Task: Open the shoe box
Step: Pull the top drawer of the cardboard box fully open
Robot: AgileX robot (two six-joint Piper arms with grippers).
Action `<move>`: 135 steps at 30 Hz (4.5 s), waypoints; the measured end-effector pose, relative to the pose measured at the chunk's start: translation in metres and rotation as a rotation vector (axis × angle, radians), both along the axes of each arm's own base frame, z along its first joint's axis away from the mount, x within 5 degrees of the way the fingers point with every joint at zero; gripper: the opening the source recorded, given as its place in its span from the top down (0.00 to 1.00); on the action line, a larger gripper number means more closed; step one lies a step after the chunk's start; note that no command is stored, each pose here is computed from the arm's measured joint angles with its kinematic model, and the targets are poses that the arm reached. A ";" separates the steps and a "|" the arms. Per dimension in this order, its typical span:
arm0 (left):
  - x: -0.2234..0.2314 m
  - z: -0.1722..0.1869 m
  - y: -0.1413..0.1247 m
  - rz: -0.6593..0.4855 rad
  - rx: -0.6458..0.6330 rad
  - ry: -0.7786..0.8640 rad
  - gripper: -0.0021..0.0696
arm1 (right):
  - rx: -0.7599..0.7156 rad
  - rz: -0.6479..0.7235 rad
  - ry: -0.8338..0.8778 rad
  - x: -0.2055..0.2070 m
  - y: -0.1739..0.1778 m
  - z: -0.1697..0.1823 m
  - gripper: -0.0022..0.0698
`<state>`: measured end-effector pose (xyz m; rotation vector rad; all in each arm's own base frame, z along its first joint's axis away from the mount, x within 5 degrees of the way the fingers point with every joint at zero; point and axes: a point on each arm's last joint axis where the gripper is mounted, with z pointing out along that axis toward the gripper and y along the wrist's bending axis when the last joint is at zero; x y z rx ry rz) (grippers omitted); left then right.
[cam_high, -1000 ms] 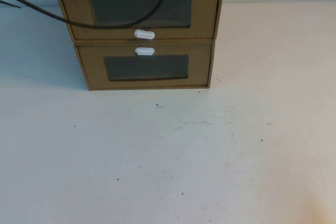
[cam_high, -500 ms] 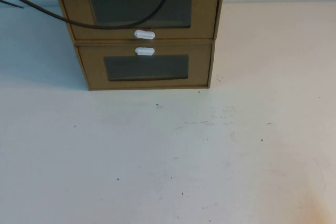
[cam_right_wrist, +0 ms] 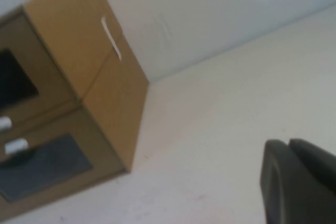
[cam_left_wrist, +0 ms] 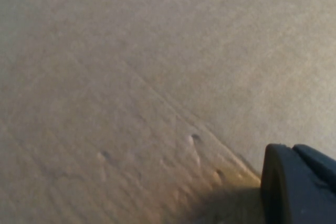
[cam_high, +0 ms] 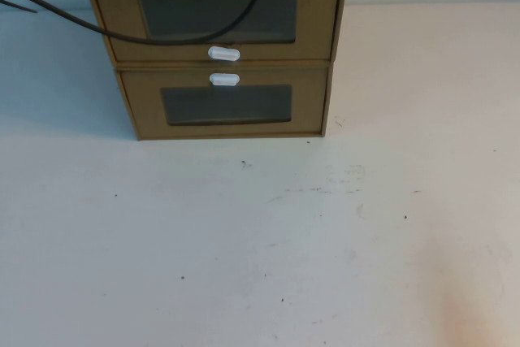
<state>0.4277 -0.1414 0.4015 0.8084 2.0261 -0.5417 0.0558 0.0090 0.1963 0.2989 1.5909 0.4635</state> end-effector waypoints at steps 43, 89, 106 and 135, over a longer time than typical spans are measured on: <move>-0.001 0.000 0.000 0.028 -0.032 0.044 0.98 | -0.581 0.849 0.538 0.152 0.168 0.117 0.99; -0.002 0.000 0.000 0.030 -0.038 0.064 0.98 | -1.556 0.340 -0.106 0.289 0.334 0.061 0.53; -0.002 0.000 0.000 0.028 -0.037 0.065 0.98 | -1.548 0.398 -0.147 0.304 0.343 0.053 0.60; -0.003 0.001 0.000 0.024 -0.035 0.068 0.98 | -1.655 0.345 -0.166 0.310 0.343 0.053 0.96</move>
